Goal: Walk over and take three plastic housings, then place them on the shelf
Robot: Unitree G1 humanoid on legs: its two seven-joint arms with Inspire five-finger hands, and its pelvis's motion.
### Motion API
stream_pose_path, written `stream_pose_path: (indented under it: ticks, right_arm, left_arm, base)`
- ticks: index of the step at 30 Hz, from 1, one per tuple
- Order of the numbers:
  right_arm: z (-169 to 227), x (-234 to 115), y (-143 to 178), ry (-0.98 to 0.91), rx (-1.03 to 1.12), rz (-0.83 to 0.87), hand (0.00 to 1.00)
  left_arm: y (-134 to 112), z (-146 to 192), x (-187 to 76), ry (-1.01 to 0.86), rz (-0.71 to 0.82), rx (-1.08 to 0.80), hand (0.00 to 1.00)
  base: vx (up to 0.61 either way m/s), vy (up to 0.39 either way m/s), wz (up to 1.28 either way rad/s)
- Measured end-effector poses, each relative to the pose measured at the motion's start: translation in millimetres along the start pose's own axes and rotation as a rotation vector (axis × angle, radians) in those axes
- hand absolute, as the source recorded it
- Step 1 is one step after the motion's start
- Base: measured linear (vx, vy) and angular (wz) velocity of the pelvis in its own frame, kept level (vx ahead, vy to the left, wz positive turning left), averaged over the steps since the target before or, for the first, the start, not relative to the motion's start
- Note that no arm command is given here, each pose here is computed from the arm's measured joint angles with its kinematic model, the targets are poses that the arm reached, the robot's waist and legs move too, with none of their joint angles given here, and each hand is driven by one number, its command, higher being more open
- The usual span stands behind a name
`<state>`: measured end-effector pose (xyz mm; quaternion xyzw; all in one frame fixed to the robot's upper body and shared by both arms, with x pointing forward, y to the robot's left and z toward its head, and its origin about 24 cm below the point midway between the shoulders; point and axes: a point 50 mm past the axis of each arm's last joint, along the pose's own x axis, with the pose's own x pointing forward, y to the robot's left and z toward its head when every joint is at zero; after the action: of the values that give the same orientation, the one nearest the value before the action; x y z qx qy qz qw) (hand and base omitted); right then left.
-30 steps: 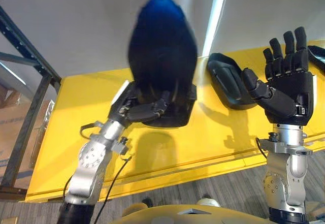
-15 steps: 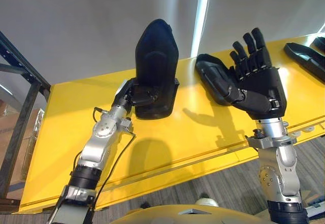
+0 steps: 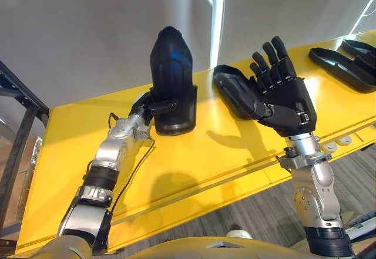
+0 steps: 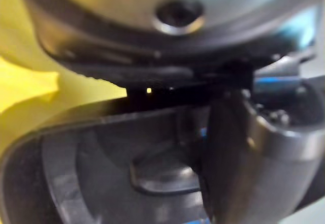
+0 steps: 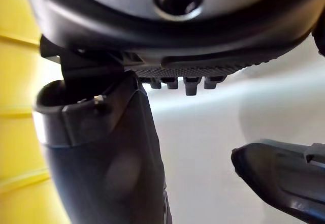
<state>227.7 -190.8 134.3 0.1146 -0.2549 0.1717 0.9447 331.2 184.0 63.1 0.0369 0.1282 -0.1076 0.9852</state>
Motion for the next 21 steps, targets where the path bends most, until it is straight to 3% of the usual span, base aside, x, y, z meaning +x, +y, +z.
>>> stream_pose_path:
  ticks: [2,3,10,21]
  right_arm:
    - [0,1,0,-0.001,0.0,0.002,1.0]
    - [0,1,0,0.002,0.001,0.002,1.0]
    - [1,4,1,-0.007,0.002,0.015,1.0]
    - [-2,9,9,-0.005,0.023,0.042,1.0]
  left_arm:
    - [0,-1,0,0.006,0.002,-0.007,0.0]
    - [0,-3,0,0.013,0.004,-0.02,1.0]
    - [2,-24,0,0.118,0.021,-0.068,1.0]
    - [-6,-27,2,0.122,0.039,-0.034,1.0]
  base:
    - [0.0,0.0,0.0]
    - [0.0,0.0,0.0]
    - [0.0,0.0,0.0]
    - [0.0,0.0,0.0]
